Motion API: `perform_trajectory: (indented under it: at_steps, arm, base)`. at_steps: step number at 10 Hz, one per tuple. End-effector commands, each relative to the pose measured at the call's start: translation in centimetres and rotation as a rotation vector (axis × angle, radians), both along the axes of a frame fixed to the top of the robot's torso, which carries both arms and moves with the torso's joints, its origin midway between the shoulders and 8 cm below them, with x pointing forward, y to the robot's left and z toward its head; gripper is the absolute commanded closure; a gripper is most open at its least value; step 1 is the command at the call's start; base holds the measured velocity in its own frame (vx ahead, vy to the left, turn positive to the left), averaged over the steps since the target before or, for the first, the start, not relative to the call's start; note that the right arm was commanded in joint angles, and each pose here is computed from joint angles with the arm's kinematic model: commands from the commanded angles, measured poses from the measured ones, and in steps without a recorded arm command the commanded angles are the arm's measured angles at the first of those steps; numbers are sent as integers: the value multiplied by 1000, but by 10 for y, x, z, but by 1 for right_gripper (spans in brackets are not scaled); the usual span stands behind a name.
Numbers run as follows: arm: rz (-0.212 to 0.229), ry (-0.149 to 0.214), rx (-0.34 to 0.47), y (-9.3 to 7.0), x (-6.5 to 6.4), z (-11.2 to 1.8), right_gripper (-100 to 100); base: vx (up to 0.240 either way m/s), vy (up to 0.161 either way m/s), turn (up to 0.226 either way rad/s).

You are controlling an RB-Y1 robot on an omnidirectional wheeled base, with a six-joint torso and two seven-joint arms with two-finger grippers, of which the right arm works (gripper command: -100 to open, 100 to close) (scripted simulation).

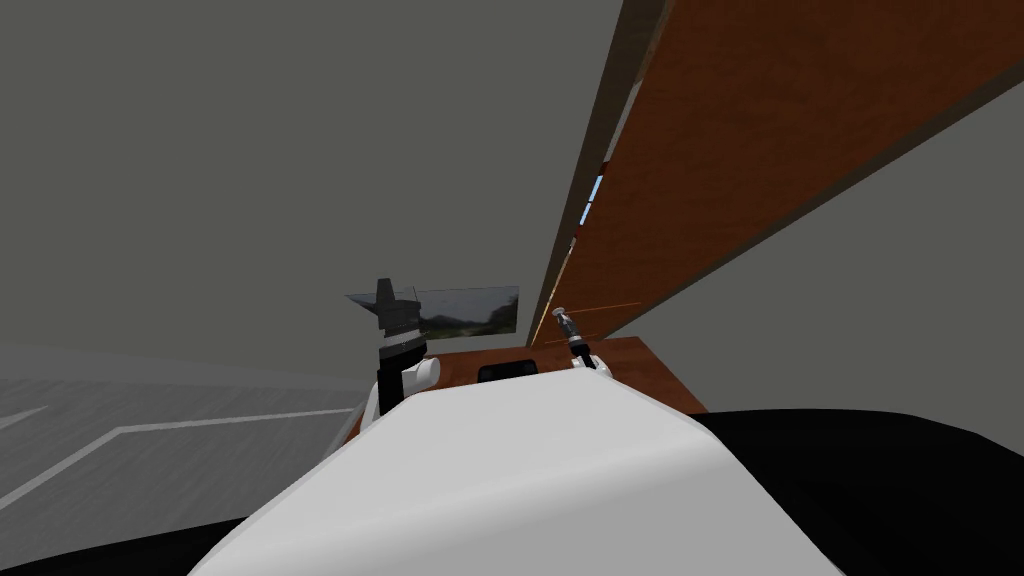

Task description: Pull the door open

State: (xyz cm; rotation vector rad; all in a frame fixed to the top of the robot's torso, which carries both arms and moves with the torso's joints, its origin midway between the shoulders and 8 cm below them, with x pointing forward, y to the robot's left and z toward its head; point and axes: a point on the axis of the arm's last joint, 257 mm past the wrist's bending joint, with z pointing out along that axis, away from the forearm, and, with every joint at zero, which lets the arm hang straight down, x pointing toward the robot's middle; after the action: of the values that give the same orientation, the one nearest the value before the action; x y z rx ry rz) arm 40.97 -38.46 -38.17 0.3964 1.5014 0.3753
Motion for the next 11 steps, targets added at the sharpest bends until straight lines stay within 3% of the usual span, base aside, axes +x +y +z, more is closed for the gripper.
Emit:
perform_trajectory:
  at_steps: [1,6,8,11]
  arm:
    - [7,5,70,10,1,-4,100]
    - [0,-7,217,10,4,-3,100]
    - [1,-7,221,10,4,-3,100]
    - [-4,-15,324,10,7,-2,100]
  base:
    - [-40,-22,45]
    - [-45,-22,45]
    - [-28,-8,12]
    - [-48,-20,61]
